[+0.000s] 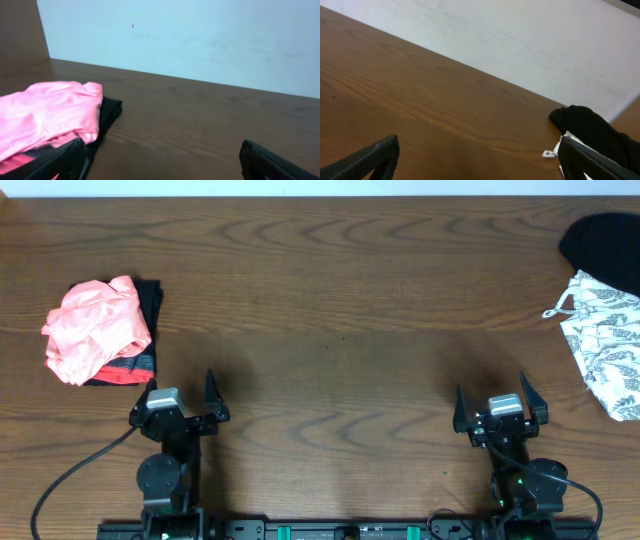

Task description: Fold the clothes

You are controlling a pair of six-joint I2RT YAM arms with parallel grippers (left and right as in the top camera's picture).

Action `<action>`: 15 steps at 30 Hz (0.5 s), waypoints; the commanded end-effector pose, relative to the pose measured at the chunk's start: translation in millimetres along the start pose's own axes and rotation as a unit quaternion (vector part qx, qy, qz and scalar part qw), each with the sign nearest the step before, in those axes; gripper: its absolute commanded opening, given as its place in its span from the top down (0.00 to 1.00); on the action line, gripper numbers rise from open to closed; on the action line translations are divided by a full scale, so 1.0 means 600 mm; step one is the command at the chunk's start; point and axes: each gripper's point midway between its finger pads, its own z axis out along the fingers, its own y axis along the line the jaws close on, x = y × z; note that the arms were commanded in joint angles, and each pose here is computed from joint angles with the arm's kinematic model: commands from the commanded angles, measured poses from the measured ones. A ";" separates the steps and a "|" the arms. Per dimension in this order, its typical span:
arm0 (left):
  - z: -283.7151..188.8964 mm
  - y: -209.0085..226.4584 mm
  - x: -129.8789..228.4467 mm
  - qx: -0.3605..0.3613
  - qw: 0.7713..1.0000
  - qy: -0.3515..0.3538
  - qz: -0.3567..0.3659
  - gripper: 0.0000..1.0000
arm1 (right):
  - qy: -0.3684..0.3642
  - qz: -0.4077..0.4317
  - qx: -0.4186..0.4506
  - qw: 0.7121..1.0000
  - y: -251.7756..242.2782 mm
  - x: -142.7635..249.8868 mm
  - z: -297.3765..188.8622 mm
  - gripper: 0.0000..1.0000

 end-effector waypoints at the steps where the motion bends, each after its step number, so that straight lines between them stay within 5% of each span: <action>1: -0.007 0.003 -0.027 -0.006 0.999 -0.035 0.033 0.02 | -0.001 0.007 -0.001 1.000 0.001 0.000 0.000 0.01; 6: -0.016 0.002 -0.039 -0.006 0.996 -0.054 0.068 0.02 | -0.001 0.007 -0.001 1.000 0.001 0.000 0.000 0.01; 15: -0.016 0.001 0.049 0.007 0.996 0.054 0.070 0.02 | -0.001 0.007 0.000 1.000 0.001 0.000 0.000 0.01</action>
